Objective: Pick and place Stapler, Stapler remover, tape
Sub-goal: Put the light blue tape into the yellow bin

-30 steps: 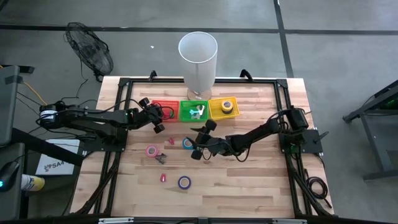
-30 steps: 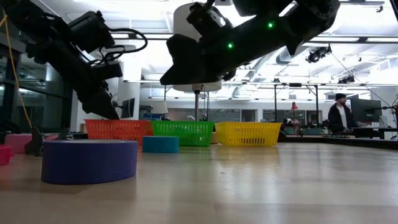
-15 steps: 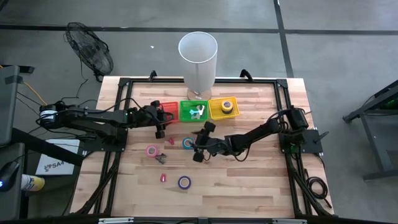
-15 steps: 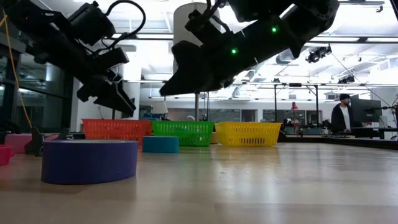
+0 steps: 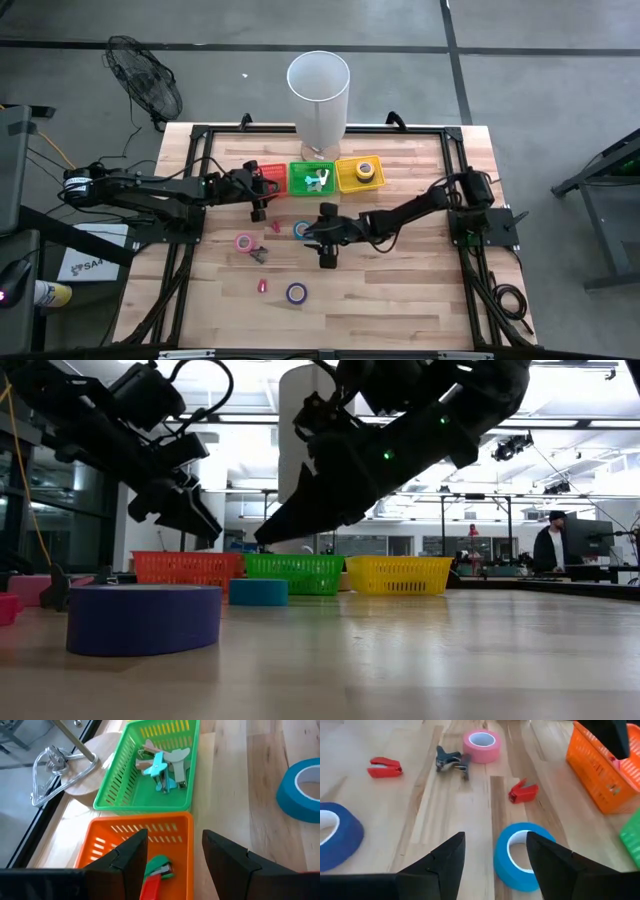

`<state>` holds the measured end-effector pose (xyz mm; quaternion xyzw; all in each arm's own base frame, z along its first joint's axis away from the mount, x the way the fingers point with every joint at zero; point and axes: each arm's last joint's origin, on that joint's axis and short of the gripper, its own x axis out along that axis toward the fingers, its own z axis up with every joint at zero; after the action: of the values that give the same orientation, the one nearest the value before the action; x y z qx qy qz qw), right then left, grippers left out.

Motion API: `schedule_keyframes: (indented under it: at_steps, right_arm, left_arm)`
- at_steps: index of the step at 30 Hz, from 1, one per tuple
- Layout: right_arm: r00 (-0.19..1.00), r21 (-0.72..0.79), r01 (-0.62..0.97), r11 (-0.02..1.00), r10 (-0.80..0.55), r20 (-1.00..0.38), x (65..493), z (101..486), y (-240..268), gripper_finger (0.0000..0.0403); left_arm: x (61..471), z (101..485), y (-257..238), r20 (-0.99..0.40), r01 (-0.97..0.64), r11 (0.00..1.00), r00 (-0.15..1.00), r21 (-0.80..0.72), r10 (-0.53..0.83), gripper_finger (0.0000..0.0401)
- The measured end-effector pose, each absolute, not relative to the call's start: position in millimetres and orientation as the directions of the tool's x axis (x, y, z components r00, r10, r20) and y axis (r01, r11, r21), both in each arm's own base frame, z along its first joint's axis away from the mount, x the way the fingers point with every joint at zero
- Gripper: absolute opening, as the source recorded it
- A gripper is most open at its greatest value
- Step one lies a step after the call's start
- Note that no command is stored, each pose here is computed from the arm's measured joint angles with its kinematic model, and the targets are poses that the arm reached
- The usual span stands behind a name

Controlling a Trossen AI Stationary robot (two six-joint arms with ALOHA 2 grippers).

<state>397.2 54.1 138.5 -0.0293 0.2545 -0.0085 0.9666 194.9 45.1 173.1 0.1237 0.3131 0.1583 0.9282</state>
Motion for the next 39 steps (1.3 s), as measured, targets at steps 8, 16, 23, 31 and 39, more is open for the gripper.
schedule_keyframes:
  at_steps: [8, 16, 23, 31, 39]
  right_arm:
    - [0.869, -0.065, -0.055, 0.996, 0.016, -0.495, 398.6, 138.2, 45.6, 0.0205]
    - [0.846, -0.089, -0.077, 0.993, 0.018, -0.533, 415.2, 122.3, 36.4, 0.0205]
    - [0.775, -0.081, -0.091, 0.992, 0.020, -0.632, 422.8, 115.9, 31.8, 0.0204]
    - [0.736, -0.083, -0.100, 0.991, 0.018, -0.676, 424.5, 119.3, 31.9, 0.0201]
    - [0.704, -0.079, -0.142, 0.987, 0.044, -0.709, 421.3, 116.9, 33.0, 0.0161]
  left_arm:
    - [196.6, 176.0, 45.4, -0.513, -0.225, 0.917, 0.773, 0.330, 0.374, 0.0184]
    - [197.7, 177.9, 45.7, -0.494, -0.231, 0.915, 0.784, 0.331, 0.376, 0.0184]
    - [197.6, 177.7, 45.7, -0.496, -0.216, 0.912, 0.783, 0.349, 0.376, 0.0184]
    - [197.9, 180.1, 45.6, -0.479, -0.192, 0.903, 0.795, 0.385, 0.373, 0.0184]
    - [192.2, 192.4, 44.4, -0.420, -0.202, 0.892, 0.825, 0.404, 0.377, 0.0184]
